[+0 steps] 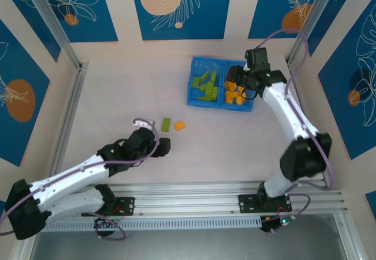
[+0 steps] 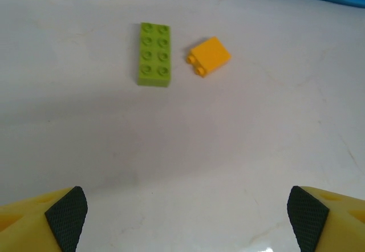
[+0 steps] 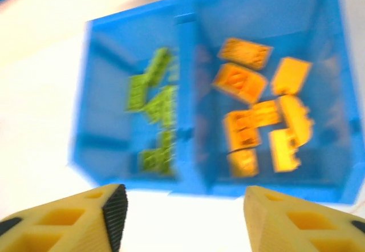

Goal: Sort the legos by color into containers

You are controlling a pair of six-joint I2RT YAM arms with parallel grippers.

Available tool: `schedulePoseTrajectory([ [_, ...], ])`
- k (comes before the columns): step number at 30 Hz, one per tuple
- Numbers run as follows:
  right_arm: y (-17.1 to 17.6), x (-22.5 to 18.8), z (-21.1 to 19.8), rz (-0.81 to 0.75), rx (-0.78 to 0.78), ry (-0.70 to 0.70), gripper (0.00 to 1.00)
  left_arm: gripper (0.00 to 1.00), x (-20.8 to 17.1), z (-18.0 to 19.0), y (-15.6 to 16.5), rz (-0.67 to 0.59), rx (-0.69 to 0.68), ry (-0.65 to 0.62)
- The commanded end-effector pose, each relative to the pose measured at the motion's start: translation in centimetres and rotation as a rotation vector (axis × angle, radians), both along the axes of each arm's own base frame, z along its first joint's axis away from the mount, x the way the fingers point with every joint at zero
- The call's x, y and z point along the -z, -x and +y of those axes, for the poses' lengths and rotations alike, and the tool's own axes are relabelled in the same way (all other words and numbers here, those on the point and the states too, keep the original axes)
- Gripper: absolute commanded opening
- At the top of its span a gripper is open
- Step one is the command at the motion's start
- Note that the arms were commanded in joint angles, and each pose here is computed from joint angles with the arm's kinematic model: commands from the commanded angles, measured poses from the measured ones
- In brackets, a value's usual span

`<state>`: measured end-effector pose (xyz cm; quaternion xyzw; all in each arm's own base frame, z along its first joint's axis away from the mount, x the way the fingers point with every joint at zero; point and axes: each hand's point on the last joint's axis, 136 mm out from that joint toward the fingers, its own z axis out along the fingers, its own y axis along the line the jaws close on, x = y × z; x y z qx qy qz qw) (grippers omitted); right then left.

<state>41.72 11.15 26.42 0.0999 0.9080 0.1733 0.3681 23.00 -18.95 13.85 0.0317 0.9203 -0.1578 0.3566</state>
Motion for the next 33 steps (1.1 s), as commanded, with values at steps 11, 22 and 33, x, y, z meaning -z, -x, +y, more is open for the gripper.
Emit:
schedulePoseTrajectory([
  [11, 20.9, 2.1, 10.5, 0.170, -0.540, -0.260, 0.72, 0.91, 3.1, -2.4, -9.6, 0.159, 0.027, -0.134],
  [22, 27.4, 6.5, 12.4, 0.311, -0.596, -0.291, 0.76, 0.61, 8.3, -2.0, -13.3, 0.275, -0.017, -0.243],
  [33, 27.6, 7.7, 14.1, 0.341, -0.586, -0.259, 0.76, 0.43, 12.8, -1.6, -12.3, 0.370, 0.000, -0.297],
])
